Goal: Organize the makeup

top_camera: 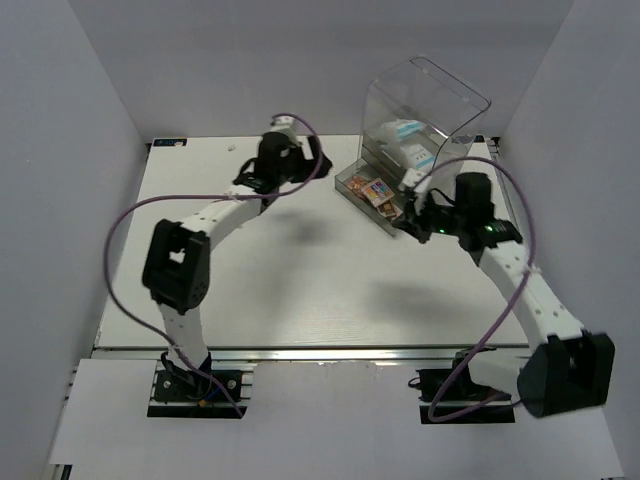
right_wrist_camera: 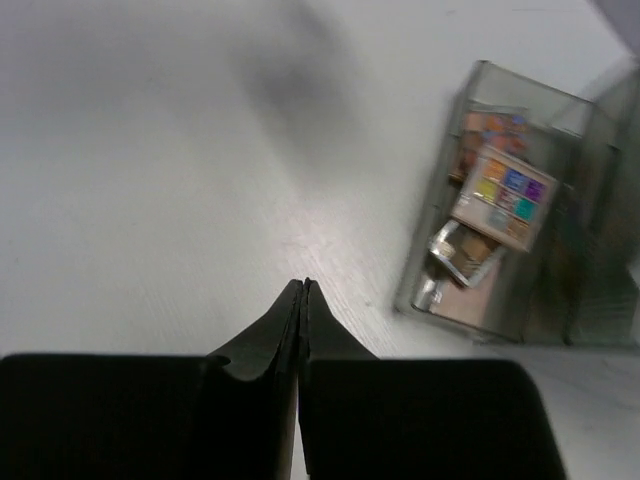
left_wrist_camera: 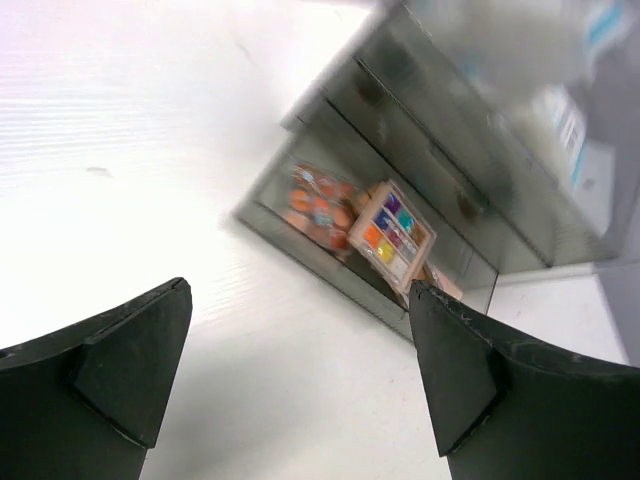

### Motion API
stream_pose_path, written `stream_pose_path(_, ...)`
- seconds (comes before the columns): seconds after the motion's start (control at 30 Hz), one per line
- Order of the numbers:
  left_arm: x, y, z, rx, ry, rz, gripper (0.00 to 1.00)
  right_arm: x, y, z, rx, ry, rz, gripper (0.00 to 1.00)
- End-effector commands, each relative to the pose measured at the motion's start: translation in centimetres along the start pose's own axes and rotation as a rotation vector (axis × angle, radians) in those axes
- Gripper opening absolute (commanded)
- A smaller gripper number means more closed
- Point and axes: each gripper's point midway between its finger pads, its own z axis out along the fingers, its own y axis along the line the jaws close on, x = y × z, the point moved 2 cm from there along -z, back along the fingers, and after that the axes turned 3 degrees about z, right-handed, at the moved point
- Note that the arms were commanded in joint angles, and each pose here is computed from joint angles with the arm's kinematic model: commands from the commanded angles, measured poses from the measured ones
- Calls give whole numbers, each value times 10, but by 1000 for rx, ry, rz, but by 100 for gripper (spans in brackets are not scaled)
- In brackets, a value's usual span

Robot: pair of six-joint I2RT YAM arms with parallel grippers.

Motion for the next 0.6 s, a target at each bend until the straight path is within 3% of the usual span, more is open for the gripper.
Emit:
stream_pose_path(0.0, -60, 24, -66, -67, -160, -129, 98, 8, 10, 34, -84, 153, -90, 0)
stream_pose_path(0.03, -40, 51, -75, -111, -126, -165, 98, 6, 16, 44, -106, 165, -86, 0)
stream_pose_path(0.13, -34, 70, -110, -156, -140, -176, 98, 6, 7, 71, -93, 211, -61, 0)
stream_pose_path(0.37, -9, 80, -155, -241, -66, -79, 98, 27, -26, 135, 93, 392, -25, 0)
stream_pose_path(0.57, -7, 81, -200, -292, -127, -72, 98, 57, -45, 178, 202, 473, 0, 0)
